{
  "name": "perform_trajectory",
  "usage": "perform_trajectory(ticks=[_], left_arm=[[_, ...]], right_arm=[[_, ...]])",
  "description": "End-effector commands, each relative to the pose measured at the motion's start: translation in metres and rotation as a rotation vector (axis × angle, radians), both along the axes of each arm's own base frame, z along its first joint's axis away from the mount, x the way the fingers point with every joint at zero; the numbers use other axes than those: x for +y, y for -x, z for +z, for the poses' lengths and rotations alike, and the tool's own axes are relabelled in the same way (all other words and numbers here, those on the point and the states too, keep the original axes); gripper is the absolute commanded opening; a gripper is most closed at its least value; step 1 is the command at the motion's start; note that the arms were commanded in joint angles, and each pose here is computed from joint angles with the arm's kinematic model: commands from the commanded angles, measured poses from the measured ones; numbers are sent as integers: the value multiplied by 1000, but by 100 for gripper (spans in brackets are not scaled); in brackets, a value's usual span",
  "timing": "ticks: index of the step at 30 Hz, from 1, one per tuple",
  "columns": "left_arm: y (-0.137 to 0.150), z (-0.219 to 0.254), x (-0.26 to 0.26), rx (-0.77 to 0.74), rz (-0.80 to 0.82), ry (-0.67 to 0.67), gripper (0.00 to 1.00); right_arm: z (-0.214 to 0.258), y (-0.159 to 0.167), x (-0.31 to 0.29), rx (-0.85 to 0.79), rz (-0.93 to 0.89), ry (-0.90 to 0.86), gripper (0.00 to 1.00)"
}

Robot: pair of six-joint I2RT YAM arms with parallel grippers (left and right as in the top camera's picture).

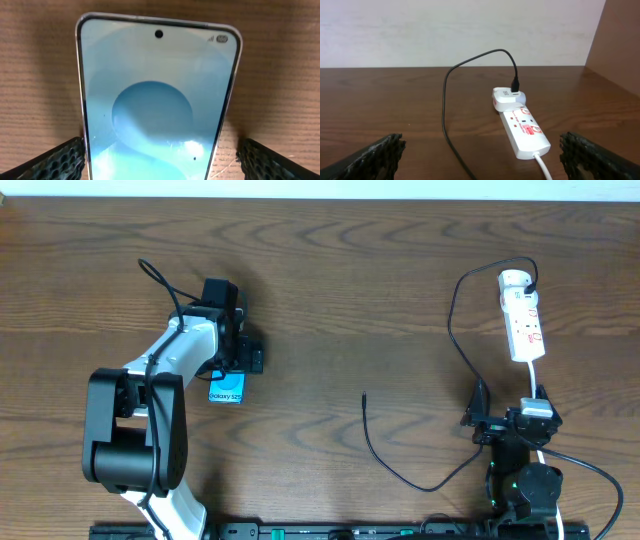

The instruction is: Plug charger to phone and switch on socket

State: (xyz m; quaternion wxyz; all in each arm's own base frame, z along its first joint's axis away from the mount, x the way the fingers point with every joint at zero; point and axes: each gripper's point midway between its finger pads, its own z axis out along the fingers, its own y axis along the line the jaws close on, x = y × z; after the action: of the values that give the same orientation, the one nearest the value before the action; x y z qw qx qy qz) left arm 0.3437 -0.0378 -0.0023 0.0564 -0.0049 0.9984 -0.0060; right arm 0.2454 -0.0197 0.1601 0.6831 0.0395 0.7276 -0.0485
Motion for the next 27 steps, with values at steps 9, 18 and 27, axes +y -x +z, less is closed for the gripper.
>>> perform_trajectory(ticks=[9,18,27], left_arm=[[6,-4,0,19,10,8,98],[8,-5,0,23,10,7,98],[9,-5,0,25,11,7,98]], right_arm=[[-1,0,-2,0,-8,-11,99],[-1,0,-2,0,-8,-11,99],[-1,0,-2,0,-8,-11,99]])
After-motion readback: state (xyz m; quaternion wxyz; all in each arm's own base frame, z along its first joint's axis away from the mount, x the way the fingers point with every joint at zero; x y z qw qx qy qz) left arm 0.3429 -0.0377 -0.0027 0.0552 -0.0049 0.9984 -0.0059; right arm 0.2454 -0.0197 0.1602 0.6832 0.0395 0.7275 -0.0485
